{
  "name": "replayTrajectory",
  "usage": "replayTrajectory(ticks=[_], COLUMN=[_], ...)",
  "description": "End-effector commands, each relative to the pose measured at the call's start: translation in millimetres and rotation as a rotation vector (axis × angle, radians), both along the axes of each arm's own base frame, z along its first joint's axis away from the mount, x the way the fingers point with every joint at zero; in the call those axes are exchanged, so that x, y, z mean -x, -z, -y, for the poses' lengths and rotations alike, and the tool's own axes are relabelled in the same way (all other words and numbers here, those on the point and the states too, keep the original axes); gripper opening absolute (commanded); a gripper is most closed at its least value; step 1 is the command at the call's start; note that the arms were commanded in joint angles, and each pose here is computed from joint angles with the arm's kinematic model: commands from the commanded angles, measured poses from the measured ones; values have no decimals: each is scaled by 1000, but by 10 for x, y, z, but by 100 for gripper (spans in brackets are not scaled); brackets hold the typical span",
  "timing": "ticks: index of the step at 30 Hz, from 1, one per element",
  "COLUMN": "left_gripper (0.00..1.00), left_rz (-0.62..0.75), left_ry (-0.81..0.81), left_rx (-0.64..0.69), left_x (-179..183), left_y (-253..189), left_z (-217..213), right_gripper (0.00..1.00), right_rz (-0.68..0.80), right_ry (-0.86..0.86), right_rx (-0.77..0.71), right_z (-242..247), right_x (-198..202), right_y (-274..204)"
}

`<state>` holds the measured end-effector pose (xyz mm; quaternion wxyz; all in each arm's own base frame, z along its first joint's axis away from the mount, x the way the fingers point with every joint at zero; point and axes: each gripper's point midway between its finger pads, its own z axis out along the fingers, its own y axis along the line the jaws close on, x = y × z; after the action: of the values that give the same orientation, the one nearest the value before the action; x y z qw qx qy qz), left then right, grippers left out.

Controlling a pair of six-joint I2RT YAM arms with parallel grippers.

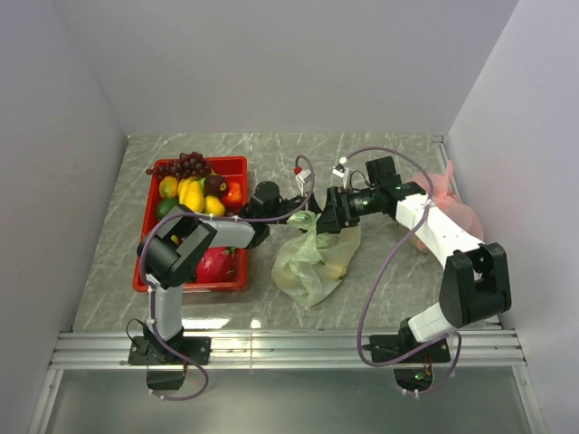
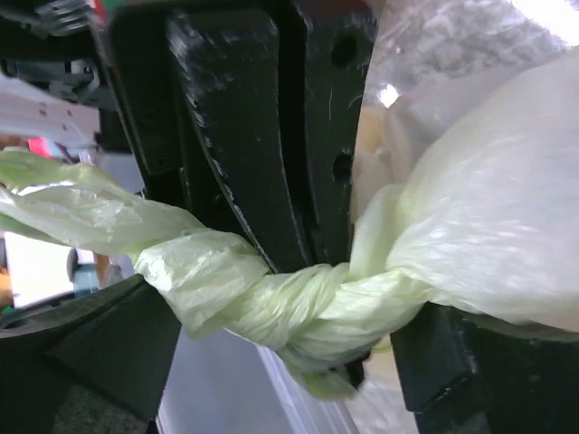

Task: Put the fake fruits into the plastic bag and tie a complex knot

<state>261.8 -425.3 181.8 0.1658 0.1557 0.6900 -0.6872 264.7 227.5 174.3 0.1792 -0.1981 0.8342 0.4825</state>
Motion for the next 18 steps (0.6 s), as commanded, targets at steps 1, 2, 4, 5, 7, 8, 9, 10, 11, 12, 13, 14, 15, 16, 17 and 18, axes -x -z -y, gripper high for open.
replayTrajectory(ticks=[1, 2, 4, 5, 7, 8, 9, 10, 11, 12, 13, 14, 15, 16, 17, 18], left_gripper=[0, 0, 0, 0, 0, 0, 0, 0, 0, 0, 0, 0, 0, 0, 0, 0], left_rz=[71, 73, 72, 70, 71, 71, 70, 69, 72, 73, 74, 69, 77, 80, 76, 78], left_ry=[118, 120, 121, 125, 130, 132, 132, 135, 135, 137, 138, 141, 142, 148, 147, 150], left_rx=[59, 59, 61, 62, 63, 65, 67, 66, 73, 74, 76, 77, 85, 90, 92, 96], left_x=[304, 313, 301, 310, 312, 312, 314, 320, 322, 324, 325, 330, 321, 329, 320, 326], left_y=[-234, -236, -244, -243, -248, -247, -250, -242, -252, -256, -260, -253, -271, -285, -284, -287], left_z=[68, 62, 49, 54, 49, 52, 50, 48, 47, 46, 47, 54, 54, 61, 62, 67], right_gripper=[93, 94, 95, 95, 96, 96, 97, 97, 97, 92, 89, 85, 77, 75, 74, 75], right_rz=[144, 196, 159, 185, 156, 153, 133, 132, 139, 133, 129, 117, 137, 109, 92, 112], right_ry=[-67, -94, -101, -117, -124, -123, -123, -119, -110, -101, -89, -80, -74, -51, -39, -33], right_rx=[44, 54, 81, 88, 82, 73, 69, 67, 59, 56, 49, 47, 46, 35, 22, 10], right_z=[253, 316, 446, 485, 563, 583, 606, 627, 665, 691, 704, 711, 703, 682, 660, 634], right_x=[41, 61, 175, 181, 265, 283, 326, 325, 308, 305, 291, 283, 227, 200, 161, 84], right_y=[-171, -208, -186, -209, -238, -266, -289, -301, -328, -328, -323, -290, -274, -273, -251, -266])
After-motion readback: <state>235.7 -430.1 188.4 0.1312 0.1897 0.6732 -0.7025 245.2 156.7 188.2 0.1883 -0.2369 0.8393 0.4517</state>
